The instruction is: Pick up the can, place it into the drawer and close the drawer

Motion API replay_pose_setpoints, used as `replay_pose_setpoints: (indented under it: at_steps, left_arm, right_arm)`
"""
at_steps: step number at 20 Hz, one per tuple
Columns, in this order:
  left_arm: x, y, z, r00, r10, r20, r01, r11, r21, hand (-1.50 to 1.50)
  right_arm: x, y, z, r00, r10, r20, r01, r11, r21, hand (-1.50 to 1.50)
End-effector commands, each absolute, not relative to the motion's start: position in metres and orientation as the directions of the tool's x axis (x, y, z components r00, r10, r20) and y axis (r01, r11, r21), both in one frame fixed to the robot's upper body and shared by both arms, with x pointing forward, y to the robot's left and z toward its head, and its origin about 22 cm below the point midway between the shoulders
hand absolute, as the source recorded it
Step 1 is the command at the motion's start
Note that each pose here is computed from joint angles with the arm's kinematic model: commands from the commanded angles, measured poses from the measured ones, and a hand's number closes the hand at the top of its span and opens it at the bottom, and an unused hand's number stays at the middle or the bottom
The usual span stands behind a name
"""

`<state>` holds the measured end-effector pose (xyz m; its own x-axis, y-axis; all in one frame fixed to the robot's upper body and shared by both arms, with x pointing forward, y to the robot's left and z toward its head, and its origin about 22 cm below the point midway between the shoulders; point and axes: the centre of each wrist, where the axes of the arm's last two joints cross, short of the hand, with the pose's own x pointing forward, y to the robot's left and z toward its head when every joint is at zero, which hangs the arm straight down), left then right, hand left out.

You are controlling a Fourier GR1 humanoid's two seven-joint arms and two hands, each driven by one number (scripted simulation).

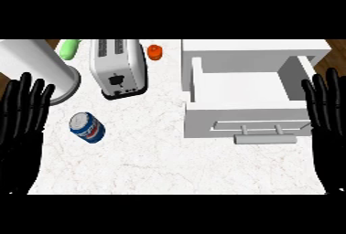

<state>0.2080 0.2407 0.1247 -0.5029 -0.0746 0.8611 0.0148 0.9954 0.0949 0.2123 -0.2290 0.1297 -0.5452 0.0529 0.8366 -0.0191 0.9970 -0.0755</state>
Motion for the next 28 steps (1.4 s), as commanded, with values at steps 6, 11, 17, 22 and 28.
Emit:
replay_pose_setpoints:
  at_steps: [6,11,17,22,28]
  left_arm:
    - [0.189,0.278,0.13,-0.439,-0.24,0.866,-0.342,0.936,0.086,-1.5]
    - [0.195,0.283,0.101,-0.105,-0.063,0.992,-0.513,0.858,0.0,-1.5]
    - [0.192,0.279,0.114,-0.101,-0.08,0.992,-0.548,0.837,0.012,-1.5]
    - [0.21,0.275,0.123,-0.099,-0.08,0.992,-0.524,0.851,0.016,-1.5]
    - [0.227,0.265,0.1,-0.028,-0.057,0.998,-0.505,0.862,0.035,-1.5]
  right_arm:
    - [0.199,-0.247,0.126,-0.508,0.068,0.859,0.033,0.998,-0.06,-1.5]
    - [0.208,-0.267,0.106,-0.223,0.08,0.972,0.142,0.989,-0.049,-1.5]
    - [0.218,-0.267,0.108,-0.232,0.069,0.97,0.144,0.989,-0.036,-1.5]
    - [0.209,-0.272,0.102,-0.226,0.049,0.973,0.142,0.99,-0.017,-1.5]
    - [0.2,-0.267,0.098,-0.236,0.072,0.969,0.154,0.987,-0.036,-1.5]
